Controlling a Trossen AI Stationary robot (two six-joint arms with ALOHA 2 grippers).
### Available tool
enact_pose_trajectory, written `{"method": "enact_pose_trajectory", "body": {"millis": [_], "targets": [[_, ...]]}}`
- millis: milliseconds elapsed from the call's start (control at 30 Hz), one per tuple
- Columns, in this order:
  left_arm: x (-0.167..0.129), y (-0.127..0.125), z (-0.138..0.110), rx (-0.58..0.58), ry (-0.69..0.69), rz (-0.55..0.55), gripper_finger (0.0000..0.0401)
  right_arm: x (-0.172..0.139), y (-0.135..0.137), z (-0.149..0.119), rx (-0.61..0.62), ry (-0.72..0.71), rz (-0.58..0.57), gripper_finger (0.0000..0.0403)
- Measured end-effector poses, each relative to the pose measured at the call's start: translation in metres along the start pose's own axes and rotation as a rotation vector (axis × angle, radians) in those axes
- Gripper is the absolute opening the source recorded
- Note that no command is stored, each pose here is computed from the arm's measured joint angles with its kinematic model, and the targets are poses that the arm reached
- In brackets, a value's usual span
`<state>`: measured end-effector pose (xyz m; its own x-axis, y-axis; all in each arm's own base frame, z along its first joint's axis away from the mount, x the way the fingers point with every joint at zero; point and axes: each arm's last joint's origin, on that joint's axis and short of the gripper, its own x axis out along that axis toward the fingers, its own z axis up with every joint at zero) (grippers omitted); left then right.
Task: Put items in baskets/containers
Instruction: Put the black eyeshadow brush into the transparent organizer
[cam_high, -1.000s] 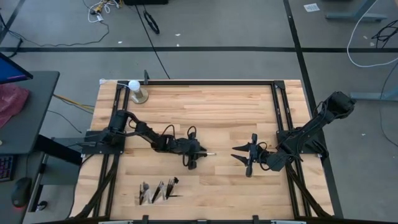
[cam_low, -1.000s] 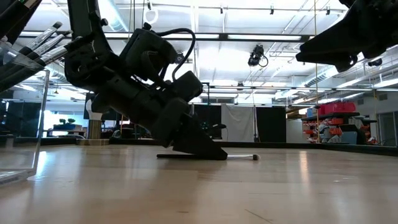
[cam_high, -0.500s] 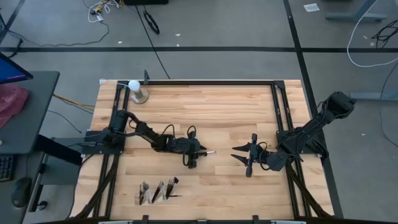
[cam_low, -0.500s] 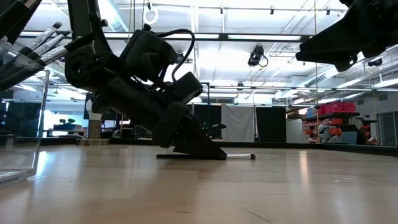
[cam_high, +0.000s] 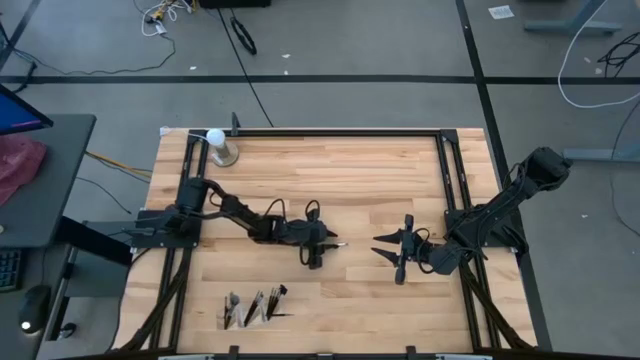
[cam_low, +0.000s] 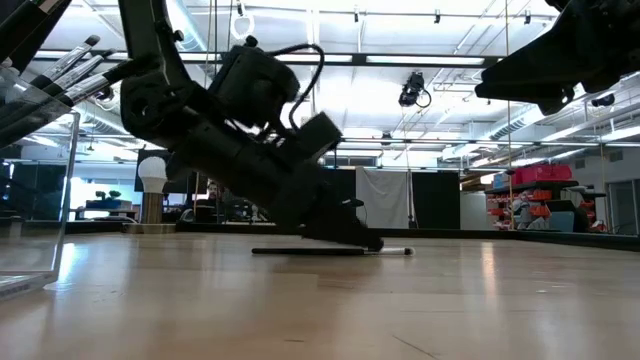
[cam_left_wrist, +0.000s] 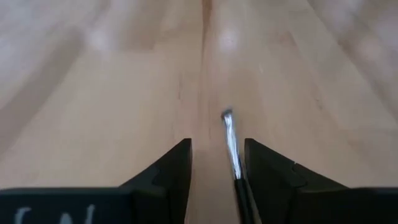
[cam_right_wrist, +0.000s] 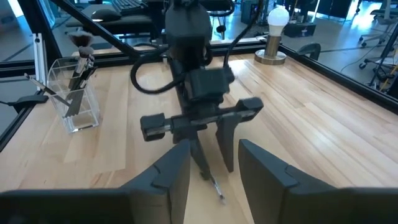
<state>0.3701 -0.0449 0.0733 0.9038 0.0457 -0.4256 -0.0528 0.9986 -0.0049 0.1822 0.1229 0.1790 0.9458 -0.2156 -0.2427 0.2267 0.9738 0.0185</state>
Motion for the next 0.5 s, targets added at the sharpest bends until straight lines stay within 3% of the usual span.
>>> {"method": "enact_pose_trajectory", "body": {"millis": [200,500], "targets": [[0.014,-0.003,-0.014,0.002,0.018,0.008,0.0139,0.0,0.0,0.0,-0.003,0.0,0.0,0.0137],[0.015,0.004,-0.019,-0.013,0.078,0.015,0.0078,0.0,0.0,0.0,-0.002,0.003,0.008,0.0137]]}}
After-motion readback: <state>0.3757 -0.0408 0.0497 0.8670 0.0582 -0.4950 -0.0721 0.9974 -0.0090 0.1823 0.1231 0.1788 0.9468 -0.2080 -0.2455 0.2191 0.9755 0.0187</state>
